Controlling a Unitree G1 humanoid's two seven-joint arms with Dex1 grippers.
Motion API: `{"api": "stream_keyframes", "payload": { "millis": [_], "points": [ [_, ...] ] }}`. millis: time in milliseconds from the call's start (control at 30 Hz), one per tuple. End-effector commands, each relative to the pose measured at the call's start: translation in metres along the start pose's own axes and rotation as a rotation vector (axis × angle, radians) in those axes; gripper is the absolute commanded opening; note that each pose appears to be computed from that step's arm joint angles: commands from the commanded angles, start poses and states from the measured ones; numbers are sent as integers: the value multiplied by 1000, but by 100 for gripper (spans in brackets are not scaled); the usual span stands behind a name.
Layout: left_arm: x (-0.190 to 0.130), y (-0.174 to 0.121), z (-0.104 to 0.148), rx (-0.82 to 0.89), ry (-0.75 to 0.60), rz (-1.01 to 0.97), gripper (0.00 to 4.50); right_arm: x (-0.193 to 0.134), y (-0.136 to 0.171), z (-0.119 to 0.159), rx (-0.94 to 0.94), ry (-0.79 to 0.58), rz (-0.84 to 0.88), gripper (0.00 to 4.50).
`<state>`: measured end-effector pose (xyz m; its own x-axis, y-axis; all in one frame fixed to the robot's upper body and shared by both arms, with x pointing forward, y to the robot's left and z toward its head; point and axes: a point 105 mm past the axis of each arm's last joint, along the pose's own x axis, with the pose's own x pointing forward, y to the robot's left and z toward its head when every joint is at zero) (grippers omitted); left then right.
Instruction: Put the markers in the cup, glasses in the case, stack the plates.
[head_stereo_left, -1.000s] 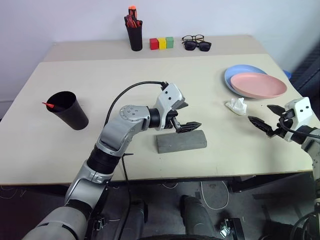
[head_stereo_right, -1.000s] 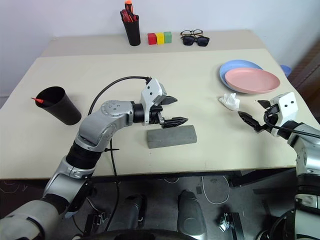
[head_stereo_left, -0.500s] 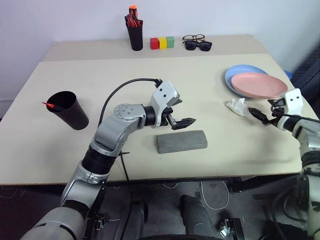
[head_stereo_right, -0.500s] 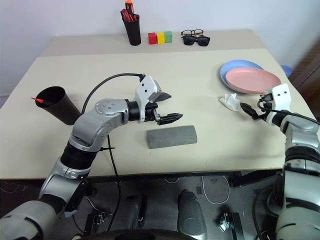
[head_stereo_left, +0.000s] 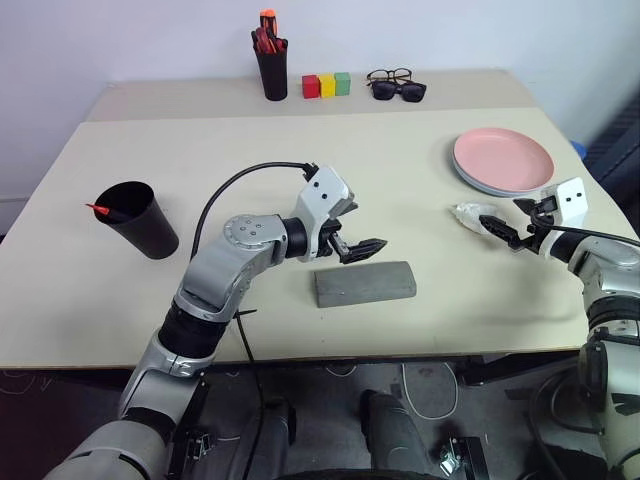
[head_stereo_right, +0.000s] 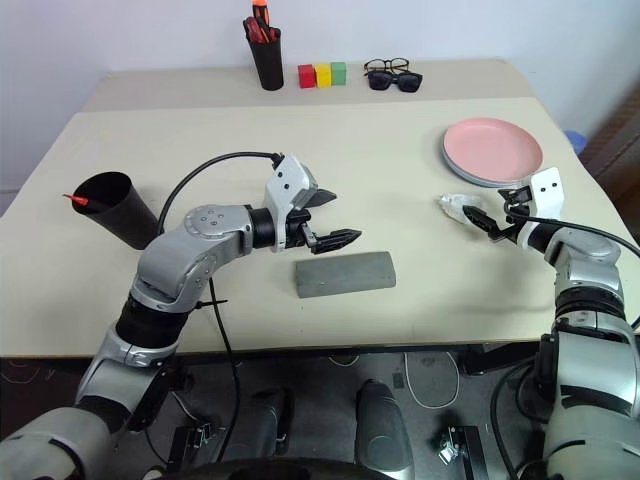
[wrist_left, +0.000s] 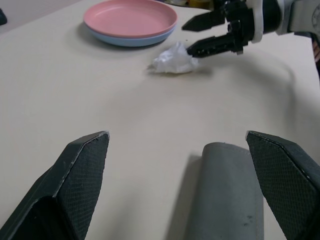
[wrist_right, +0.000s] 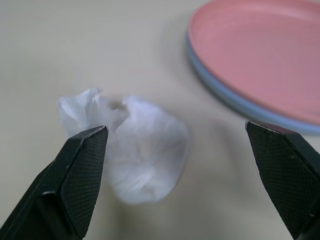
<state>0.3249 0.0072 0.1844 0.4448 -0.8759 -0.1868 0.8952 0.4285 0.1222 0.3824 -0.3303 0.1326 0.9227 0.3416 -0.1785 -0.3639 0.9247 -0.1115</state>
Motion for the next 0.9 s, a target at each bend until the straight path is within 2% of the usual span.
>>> {"api": "stream_keyframes", "payload": {
  "millis": [33, 267, 700, 800, 900],
  "points": [
    [-1, 0, 14, 36, -42, -11, 450, 3, 3, 15, 47, -91, 10, 448],
    [-2, 0, 14, 37, -37, -10, 450, 14, 12, 16, 140, -129, 25, 448],
    [-3, 1, 12, 45, -30, 3, 450, 23, 25, 9, 144, -104, 72, 448],
    [-3, 1, 11, 47, -29, 4, 450, 25, 26, 4, 140, -75, 69, 371],
    [-2, 0, 13, 54, -31, 3, 450, 25, 27, -3, 147, -54, 68, 217]
  ]
}}
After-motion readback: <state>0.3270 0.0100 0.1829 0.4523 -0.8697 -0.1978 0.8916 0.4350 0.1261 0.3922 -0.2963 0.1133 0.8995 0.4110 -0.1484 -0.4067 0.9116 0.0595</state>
